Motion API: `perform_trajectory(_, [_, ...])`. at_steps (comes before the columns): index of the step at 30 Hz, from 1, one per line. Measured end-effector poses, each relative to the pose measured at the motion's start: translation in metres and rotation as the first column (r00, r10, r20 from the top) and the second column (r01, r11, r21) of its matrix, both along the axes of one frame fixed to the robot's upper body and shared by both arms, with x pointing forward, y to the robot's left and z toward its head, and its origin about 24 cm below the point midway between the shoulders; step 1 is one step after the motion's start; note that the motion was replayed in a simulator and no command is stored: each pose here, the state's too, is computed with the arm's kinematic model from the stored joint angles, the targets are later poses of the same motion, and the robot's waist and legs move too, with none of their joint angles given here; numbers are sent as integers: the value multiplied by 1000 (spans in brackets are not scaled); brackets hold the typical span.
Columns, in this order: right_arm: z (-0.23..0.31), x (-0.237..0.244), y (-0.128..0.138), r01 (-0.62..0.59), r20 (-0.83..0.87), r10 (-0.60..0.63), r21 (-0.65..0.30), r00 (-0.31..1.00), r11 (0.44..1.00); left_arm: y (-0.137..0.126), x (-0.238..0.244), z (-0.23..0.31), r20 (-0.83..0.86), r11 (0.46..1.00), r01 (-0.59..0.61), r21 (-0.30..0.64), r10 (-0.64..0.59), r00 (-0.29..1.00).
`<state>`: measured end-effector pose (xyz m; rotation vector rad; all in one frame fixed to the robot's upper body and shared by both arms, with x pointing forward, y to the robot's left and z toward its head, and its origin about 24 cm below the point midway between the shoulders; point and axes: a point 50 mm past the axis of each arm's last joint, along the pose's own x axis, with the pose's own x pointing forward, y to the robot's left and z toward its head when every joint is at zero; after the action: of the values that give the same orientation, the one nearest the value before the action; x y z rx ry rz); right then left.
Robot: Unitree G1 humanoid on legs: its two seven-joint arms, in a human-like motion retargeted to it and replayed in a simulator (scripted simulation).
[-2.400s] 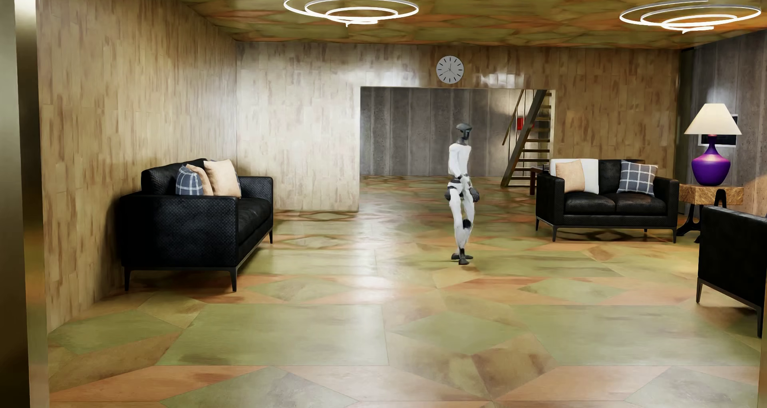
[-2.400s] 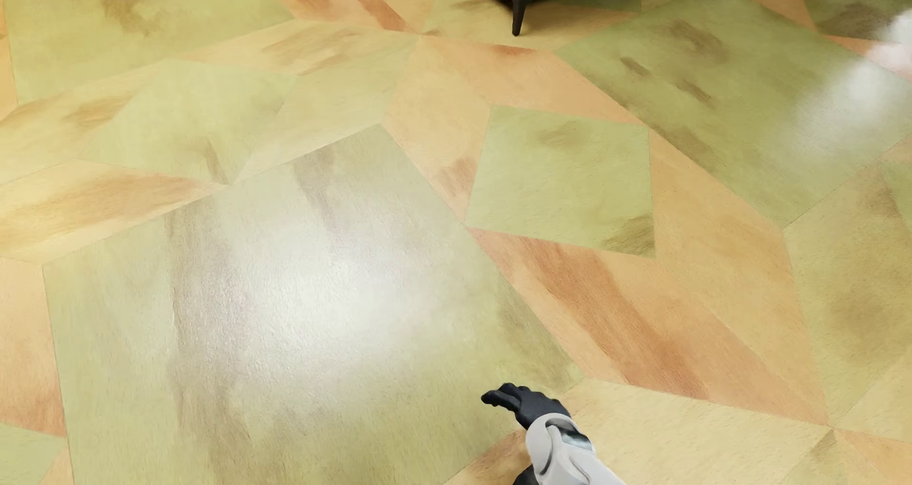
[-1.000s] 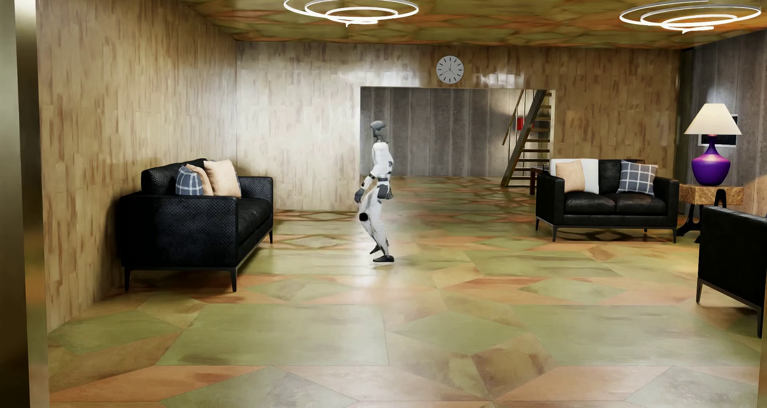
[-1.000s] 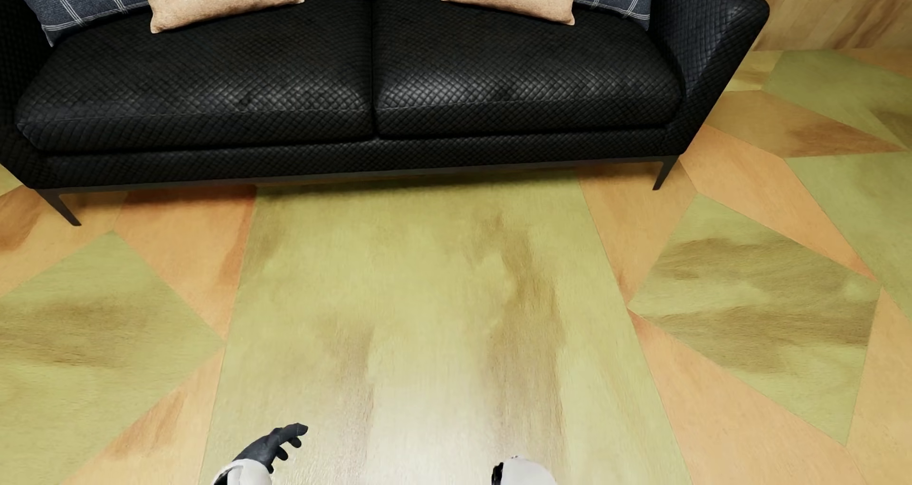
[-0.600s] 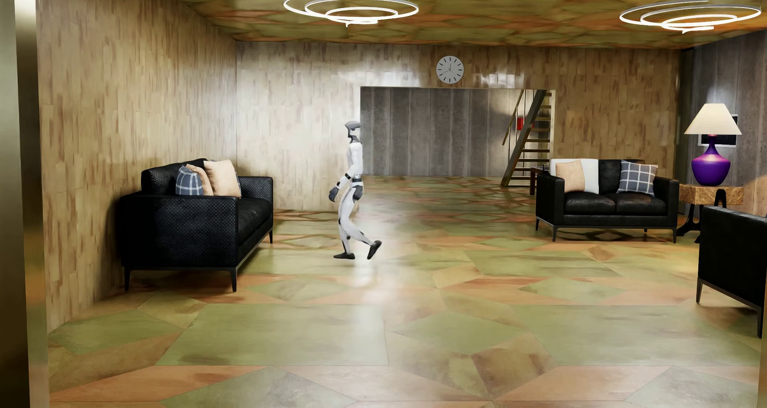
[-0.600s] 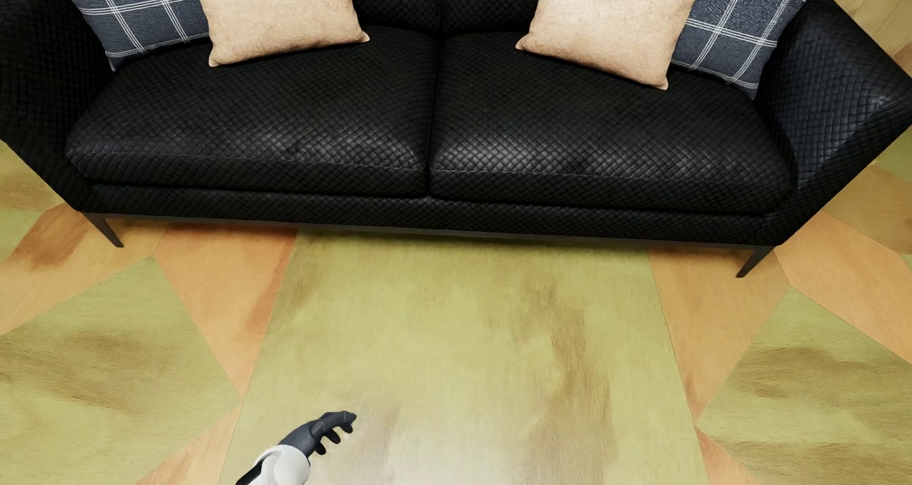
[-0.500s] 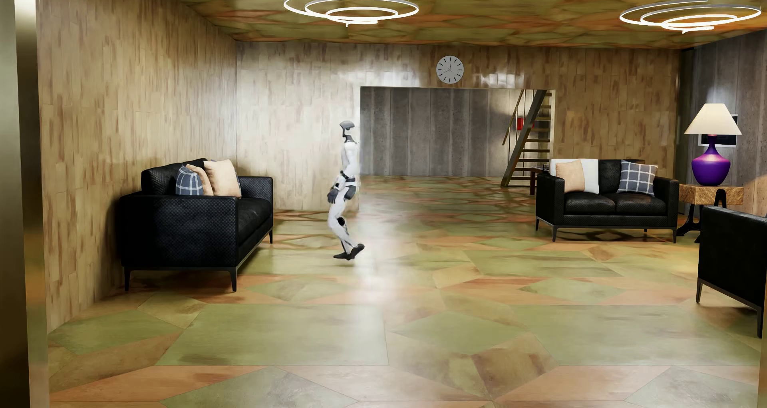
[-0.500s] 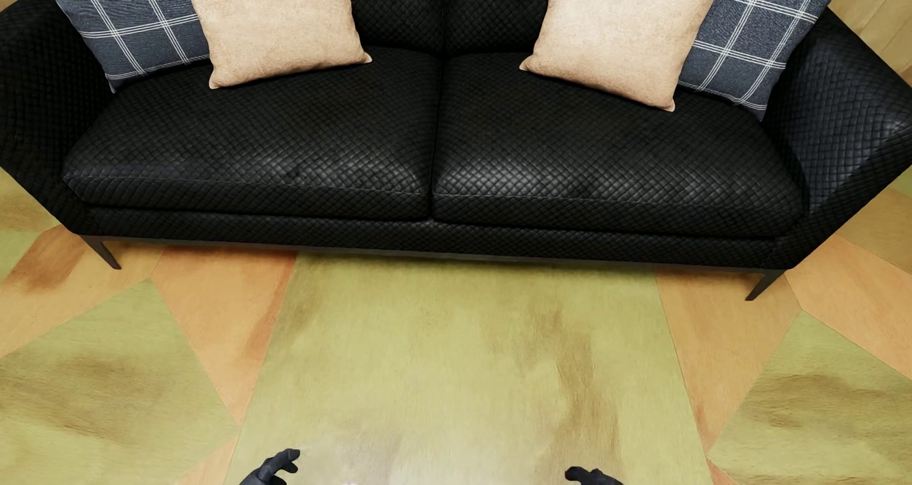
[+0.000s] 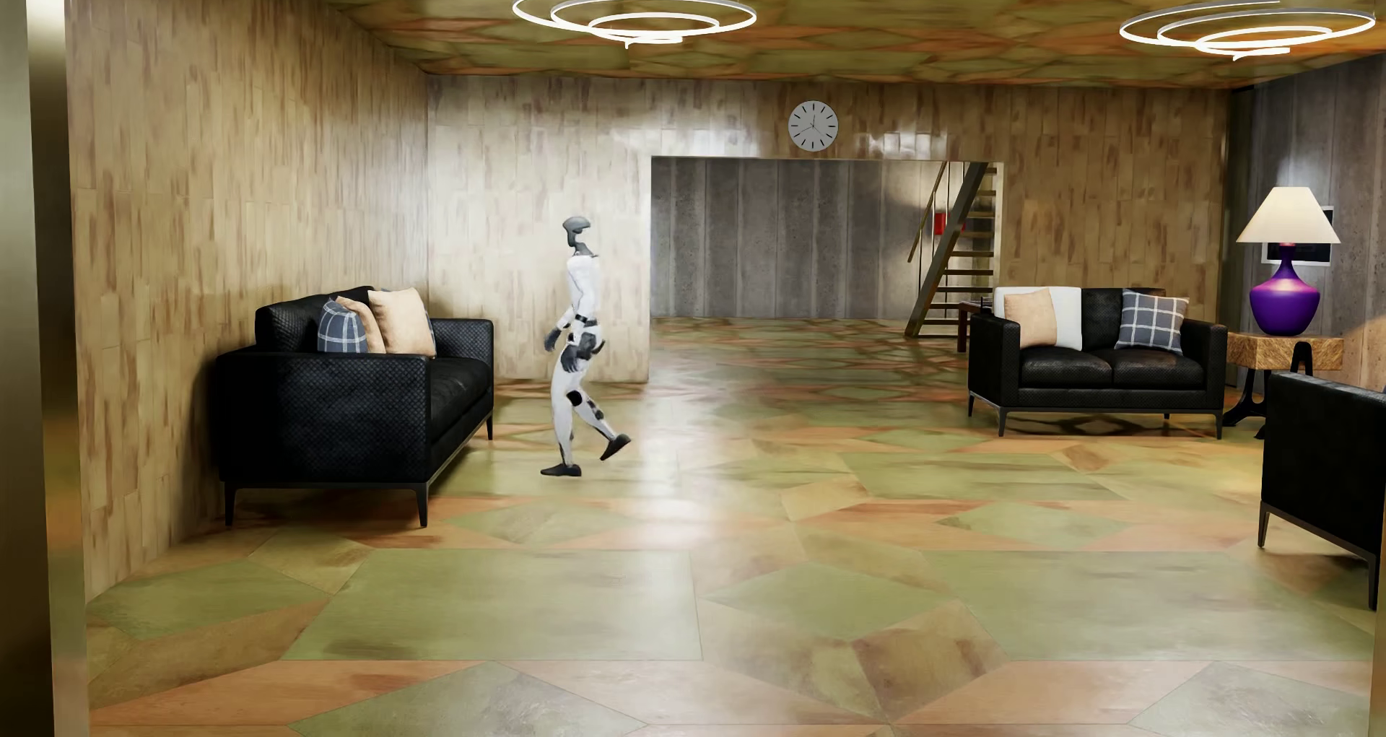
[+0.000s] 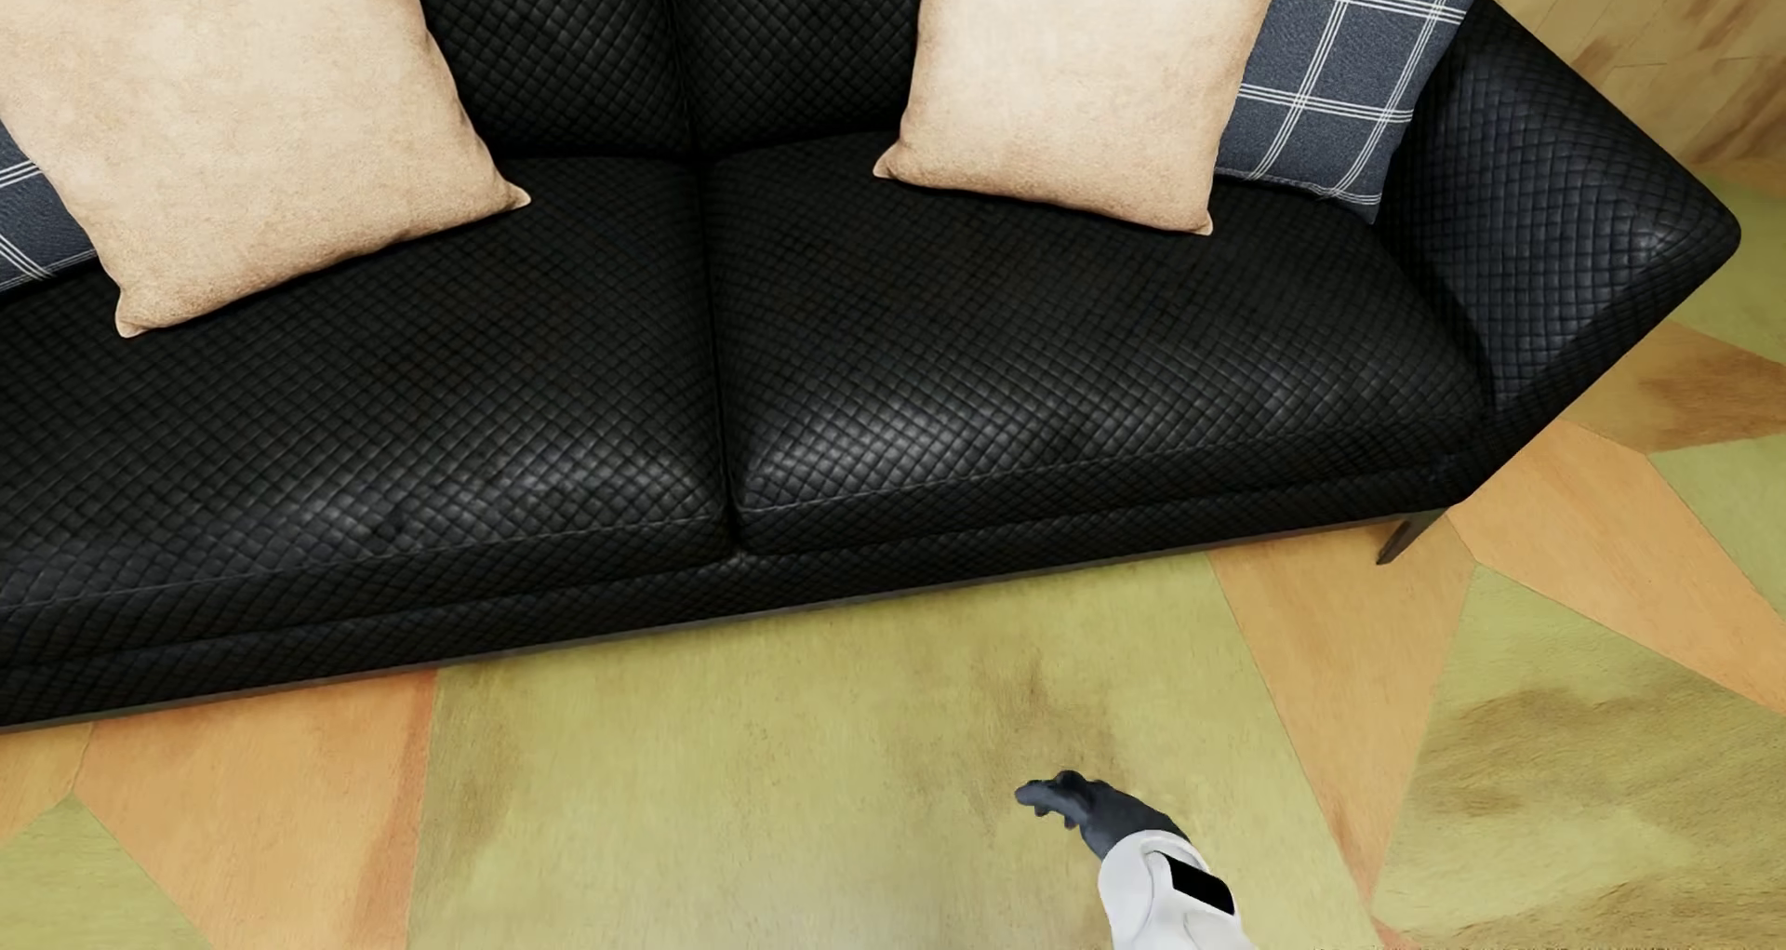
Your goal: Walk towards the sofa
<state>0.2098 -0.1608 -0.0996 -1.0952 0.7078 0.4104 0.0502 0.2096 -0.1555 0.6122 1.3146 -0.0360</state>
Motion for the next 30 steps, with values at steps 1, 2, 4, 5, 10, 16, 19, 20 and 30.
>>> perform_trajectory(1, [-17,-22,-8,83,-114,-85,-19,990,996,1,20,5,92,999,-4,35,1,996])
perform_trajectory(2, [-33,-47,-17,192,-214,-199,-53,956,980,2,45,13,180,998,-11,60,0,984])
perform_trajectory(4, [-58,-102,-32,211,-451,-276,-190,849,959,0,79,26,329,998,-8,67,-15,944])
perform_trajectory(5, [-64,-124,-37,178,-556,-269,-214,786,961,-1,96,34,397,998,8,65,-33,917])
perform_trajectory(10, [-65,-167,-50,261,-561,-323,-190,762,946,-3,139,67,600,993,78,86,-115,791])
perform_trajectory(16, [-53,-92,-17,95,-406,-137,-123,904,988,12,83,30,334,997,19,76,-44,941])
perform_trajectory(19, [-31,-34,5,72,-193,-86,-79,977,994,15,42,10,86,998,14,64,-20,996])
perform_trajectory(20, [-22,-17,11,42,-128,-51,-67,990,997,16,28,5,29,998,-7,55,6,1000])
perform_trajectory(30, [0,12,-3,132,39,-131,-32,991,991,6,2,-2,-59,999,31,-15,-32,998])
